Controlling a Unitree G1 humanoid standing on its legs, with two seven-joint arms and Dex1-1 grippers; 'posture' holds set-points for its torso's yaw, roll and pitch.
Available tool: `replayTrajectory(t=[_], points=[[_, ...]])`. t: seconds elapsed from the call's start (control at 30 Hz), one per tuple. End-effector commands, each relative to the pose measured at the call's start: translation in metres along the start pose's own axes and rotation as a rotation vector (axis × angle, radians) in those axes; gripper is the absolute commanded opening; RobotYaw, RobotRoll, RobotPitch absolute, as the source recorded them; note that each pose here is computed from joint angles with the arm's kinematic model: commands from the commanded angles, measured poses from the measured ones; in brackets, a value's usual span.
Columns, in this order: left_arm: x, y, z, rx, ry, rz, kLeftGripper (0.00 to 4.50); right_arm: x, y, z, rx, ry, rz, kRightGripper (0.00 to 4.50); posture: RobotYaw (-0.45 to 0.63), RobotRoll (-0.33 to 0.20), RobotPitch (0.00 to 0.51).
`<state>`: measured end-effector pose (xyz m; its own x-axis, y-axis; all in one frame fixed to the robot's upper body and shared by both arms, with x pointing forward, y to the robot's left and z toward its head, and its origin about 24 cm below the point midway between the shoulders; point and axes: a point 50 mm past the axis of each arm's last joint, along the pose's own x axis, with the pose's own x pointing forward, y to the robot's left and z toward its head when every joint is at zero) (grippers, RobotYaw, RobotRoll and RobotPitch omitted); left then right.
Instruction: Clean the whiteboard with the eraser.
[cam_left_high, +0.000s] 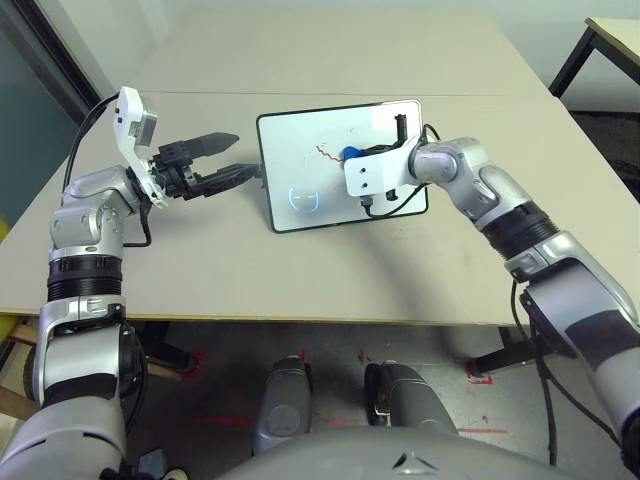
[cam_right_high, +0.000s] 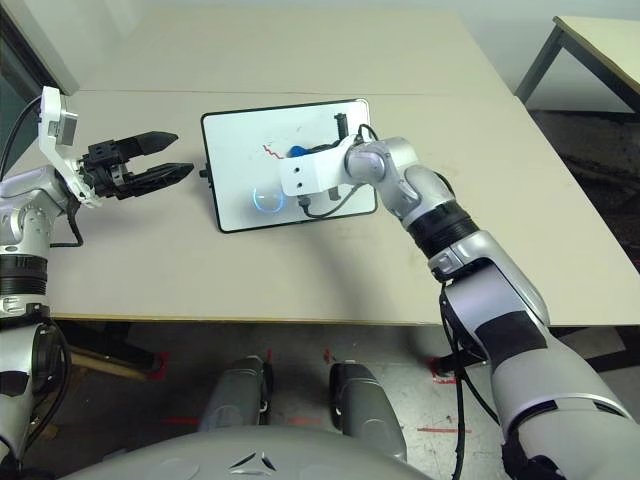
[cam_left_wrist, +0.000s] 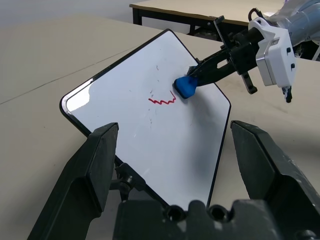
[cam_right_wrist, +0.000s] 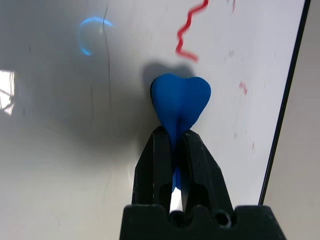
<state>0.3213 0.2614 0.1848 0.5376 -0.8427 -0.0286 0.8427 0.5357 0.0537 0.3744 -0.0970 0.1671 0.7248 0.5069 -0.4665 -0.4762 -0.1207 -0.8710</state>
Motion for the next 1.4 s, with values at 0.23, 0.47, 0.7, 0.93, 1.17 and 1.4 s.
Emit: replayTrajectory(t=[0.23, 0.47, 0.7, 0.93, 1.17, 1.4], points=[[-0.002, 0.001, -0.001, -0.002, 0.008, 0.001, 4.50, 0.001, 0.000, 0.004, 0.010, -0.001, 0.011, 0.00, 0.26, 0.000, 0.077], [-0.004, 0.000, -0.001, -0.006, 0.007, 0.005, 4.50, 0.013, -0.003, 0.031, -0.034, -0.069, 0.001, 0.00, 0.27, 0.000, 0.075], [-0.008, 0.000, -0.001, -0.011, 0.010, 0.011, 4.50, 0.022, -0.008, 0.051, -0.069, -0.108, -0.013, 0.00, 0.29, 0.000, 0.071], [-0.009, 0.000, -0.001, -0.012, 0.011, 0.016, 4.50, 0.025, -0.013, 0.055, -0.071, -0.114, -0.025, 0.00, 0.29, 0.000, 0.072], [-0.009, 0.000, -0.002, -0.015, 0.011, 0.017, 4.50, 0.019, -0.009, 0.034, -0.063, -0.060, -0.011, 0.00, 0.29, 0.000, 0.072], [-0.007, 0.001, -0.001, -0.014, 0.010, 0.014, 4.50, 0.008, -0.008, 0.015, -0.058, -0.016, 0.001, 0.00, 0.27, 0.000, 0.074]])
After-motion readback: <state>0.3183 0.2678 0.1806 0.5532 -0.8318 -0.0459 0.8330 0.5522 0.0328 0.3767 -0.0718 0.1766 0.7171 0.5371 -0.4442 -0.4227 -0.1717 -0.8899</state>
